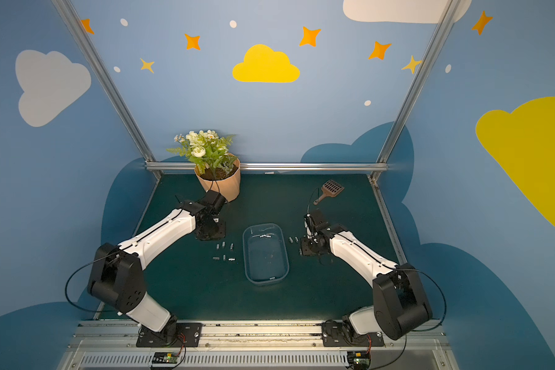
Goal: Take out the socket from the storage box
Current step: Place the socket head at the center of the board, then pick up the socket head from the storage box.
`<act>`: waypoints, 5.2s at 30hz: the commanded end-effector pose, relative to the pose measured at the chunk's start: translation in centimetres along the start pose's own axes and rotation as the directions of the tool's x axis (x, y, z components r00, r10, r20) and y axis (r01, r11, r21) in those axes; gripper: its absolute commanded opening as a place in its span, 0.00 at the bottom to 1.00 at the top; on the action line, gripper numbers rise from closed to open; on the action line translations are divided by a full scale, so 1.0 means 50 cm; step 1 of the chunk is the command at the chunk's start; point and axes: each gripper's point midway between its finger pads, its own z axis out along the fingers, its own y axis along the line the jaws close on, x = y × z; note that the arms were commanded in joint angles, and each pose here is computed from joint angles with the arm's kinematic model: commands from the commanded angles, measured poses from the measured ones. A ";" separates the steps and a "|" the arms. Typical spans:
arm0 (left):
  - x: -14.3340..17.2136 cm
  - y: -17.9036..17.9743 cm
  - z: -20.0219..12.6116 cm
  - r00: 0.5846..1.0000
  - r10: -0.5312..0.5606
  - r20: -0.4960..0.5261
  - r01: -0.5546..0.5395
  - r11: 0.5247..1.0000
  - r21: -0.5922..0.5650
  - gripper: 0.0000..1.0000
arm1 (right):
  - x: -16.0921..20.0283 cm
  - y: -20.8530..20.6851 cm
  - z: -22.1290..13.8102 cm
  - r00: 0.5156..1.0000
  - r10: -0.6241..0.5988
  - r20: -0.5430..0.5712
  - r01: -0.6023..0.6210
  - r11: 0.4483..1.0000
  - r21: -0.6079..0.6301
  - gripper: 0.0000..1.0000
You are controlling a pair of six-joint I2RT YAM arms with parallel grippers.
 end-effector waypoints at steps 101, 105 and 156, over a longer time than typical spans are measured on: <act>0.028 0.126 0.092 0.981 -0.178 -0.082 0.179 0.984 -0.001 0.40 | -0.151 0.261 0.093 0.906 -0.422 -0.001 0.422 0.905 -0.058 0.26; 0.030 0.121 0.090 0.980 -0.182 -0.085 0.184 0.983 0.016 0.39 | -0.155 0.275 0.126 0.896 -0.443 -0.026 0.442 0.896 -0.055 0.26; 0.055 0.101 0.090 0.971 -0.218 -0.097 0.225 0.971 0.080 0.42 | -0.109 0.283 0.191 0.870 -0.488 -0.069 0.481 0.871 -0.098 0.08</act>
